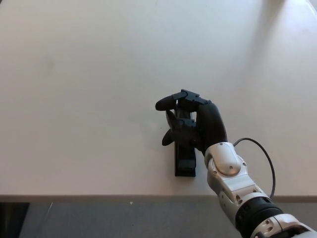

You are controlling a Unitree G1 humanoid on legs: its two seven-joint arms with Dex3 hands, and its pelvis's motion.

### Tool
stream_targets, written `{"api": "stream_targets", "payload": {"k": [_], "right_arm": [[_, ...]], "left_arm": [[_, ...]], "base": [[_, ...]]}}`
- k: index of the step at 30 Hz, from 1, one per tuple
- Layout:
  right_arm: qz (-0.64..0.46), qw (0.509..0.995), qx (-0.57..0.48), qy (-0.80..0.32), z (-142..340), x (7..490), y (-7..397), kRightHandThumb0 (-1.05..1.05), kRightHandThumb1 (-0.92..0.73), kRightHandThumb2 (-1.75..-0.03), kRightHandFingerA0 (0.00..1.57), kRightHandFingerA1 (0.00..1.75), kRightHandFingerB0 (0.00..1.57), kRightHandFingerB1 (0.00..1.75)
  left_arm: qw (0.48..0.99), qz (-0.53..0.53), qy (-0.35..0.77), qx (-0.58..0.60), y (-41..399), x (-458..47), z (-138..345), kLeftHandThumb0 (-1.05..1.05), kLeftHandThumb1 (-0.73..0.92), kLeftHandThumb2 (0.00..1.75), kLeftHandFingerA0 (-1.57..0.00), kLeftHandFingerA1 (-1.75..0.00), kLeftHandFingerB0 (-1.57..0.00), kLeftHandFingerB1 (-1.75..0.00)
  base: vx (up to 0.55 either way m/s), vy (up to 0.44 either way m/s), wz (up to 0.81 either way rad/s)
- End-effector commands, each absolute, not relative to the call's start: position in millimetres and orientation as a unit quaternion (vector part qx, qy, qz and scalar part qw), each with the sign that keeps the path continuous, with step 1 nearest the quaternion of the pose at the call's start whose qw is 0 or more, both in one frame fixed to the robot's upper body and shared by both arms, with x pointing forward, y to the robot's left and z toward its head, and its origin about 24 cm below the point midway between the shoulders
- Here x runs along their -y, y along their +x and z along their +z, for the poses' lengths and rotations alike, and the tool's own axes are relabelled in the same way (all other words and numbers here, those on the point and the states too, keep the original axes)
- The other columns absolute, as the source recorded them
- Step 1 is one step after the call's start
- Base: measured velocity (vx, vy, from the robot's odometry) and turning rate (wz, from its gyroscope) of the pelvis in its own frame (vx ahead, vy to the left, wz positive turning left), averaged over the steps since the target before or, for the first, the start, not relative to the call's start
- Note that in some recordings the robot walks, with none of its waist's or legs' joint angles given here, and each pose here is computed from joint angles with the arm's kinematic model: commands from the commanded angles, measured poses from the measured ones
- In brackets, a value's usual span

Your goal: The robot uses its right hand to press on the stapler that is in the middle of the desk

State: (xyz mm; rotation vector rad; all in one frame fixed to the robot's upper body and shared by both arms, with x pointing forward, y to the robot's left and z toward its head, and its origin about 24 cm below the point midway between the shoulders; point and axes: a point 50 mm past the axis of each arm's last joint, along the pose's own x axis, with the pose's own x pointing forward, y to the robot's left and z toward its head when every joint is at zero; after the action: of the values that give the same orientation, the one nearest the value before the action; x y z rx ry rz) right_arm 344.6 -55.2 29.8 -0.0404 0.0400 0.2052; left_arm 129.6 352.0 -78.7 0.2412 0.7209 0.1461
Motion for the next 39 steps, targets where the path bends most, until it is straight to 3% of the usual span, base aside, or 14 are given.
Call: {"api": "stream_targets", "payload": {"k": [1,4,5,6,13,14,18,22,25,29,33,34,36,39], "right_arm": [[0.118,0.939,-0.323,-0.030,-111,44,204,-0.19,-0.81,-0.64,1.13,1.22,0.74,1.09],[0.108,0.920,-0.374,-0.033,-133,54,167,-0.18,-0.81,-0.64,1.15,1.21,0.74,1.07],[0.107,0.917,-0.383,-0.035,-136,56,160,-0.17,-0.81,-0.64,1.17,1.19,0.76,1.04],[0.095,0.905,-0.415,-0.026,-144,61,144,-0.22,-0.79,-0.63,1.15,1.20,0.75,1.07],[0.097,0.888,-0.448,-0.032,-155,67,114,-0.18,-0.80,-0.64,1.15,1.19,0.75,1.16],[0.093,0.883,-0.460,-0.029,-157,69,109,-0.19,-0.79,-0.63,1.14,1.14,0.74,1.05],[0.087,0.876,-0.473,-0.039,-160,73,102,-0.23,-0.78,-0.63,1.17,1.16,0.72,1.06],[0.085,0.876,-0.472,-0.046,-160,75,102,-0.21,-0.79,-0.63,1.15,1.21,0.78,0.94],[0.082,0.878,-0.470,-0.044,-160,75,104,-0.23,-0.78,-0.63,1.15,1.21,0.77,0.99],[0.079,0.885,-0.457,-0.032,-156,76,117,-0.19,-0.80,-0.63,1.12,1.28,0.72,1.01],[0.070,0.913,-0.401,-0.021,-141,70,157,-0.23,-0.79,-0.65,1.13,1.32,0.74,1.16],[0.069,0.942,-0.329,0.017,-119,66,198,-0.16,-0.76,-0.70,1.13,1.39,0.80,1.19],[0.069,0.947,-0.312,0.015,-111,66,211,-0.16,-0.76,-0.70,1.13,1.39,0.80,1.19],[0.073,0.979,-0.189,0.034,-60,61,275,-0.14,-0.72,-0.77,1.18,1.32,0.82,1.15]], "left_arm": [[0.909,0.059,0.138,-0.388,80,-349,-91,-0.19,0.88,1.27,-0.01,-0.48,0.00,-0.48],[0.897,0.031,0.177,-0.403,56,-347,-93,-0.19,0.87,1.27,-0.02,-0.49,-0.02,-0.48],[0.899,0.042,0.164,-0.404,50,-346,-95,-0.32,0.92,0.82,-0.15,-0.41,-0.09,-0.37],[0.893,0.025,0.168,-0.416,40,-346,-94,-0.19,0.87,1.27,-0.02,-0.49,-0.01,-0.49],[0.882,0.020,0.165,-0.440,23,-344,-98,-0.18,0.88,1.27,-0.02,-0.48,-0.01,-0.48],[0.881,0.027,0.160,-0.445,23,-344,-99,-0.18,0.88,1.27,0.00,-0.48,0.00,-0.47],[0.882,0.032,0.154,-0.443,23,-343,-99,-0.20,0.87,1.27,-0.01,-0.48,-0.01,-0.48],[0.882,0.026,0.165,-0.441,25,-345,-98,-0.18,0.88,1.27,-0.01,-0.48,-0.01,-0.48],[0.882,0.024,0.171,-0.439,27,-345,-97,-0.18,0.88,1.27,-0.01,-0.48,-0.01,-0.48],[0.887,0.038,0.153,-0.435,30,-345,-99,-0.19,0.87,1.27,-0.02,-0.49,-0.01,-0.48],[0.891,0.033,0.170,-0.419,44,-346,-96,-0.19,0.87,1.27,-0.03,-0.49,-0.02,-0.49],[0.902,0.031,0.163,-0.398,55,-346,-92,-0.19,0.87,1.27,-0.03,-0.49,-0.03,-0.49],[0.907,0.031,0.163,-0.388,65,-346,-90,-0.19,0.87,1.27,-0.03,-0.49,-0.03,-0.49],[0.913,0.037,0.175,-0.367,89,-348,-86,-0.20,0.86,1.26,-0.03,-0.49,-0.03,-0.49]], "base": [[0.00,0.000,0.00],[0.00,0.000,0.00],[0.00,0.000,0.00],[0.00,0.000,0.00],[0.00,0.000,0.00],[0.00,0.000,0.00],[0.00,0.000,0.00],[0.00,0.000,0.00],[0.00,0.000,0.00],[0.00,0.000,0.00],[0.00,0.000,0.00],[0.00,0.000,0.00],[0.00,0.000,0.00],[0.00,0.000,0.00]]}}
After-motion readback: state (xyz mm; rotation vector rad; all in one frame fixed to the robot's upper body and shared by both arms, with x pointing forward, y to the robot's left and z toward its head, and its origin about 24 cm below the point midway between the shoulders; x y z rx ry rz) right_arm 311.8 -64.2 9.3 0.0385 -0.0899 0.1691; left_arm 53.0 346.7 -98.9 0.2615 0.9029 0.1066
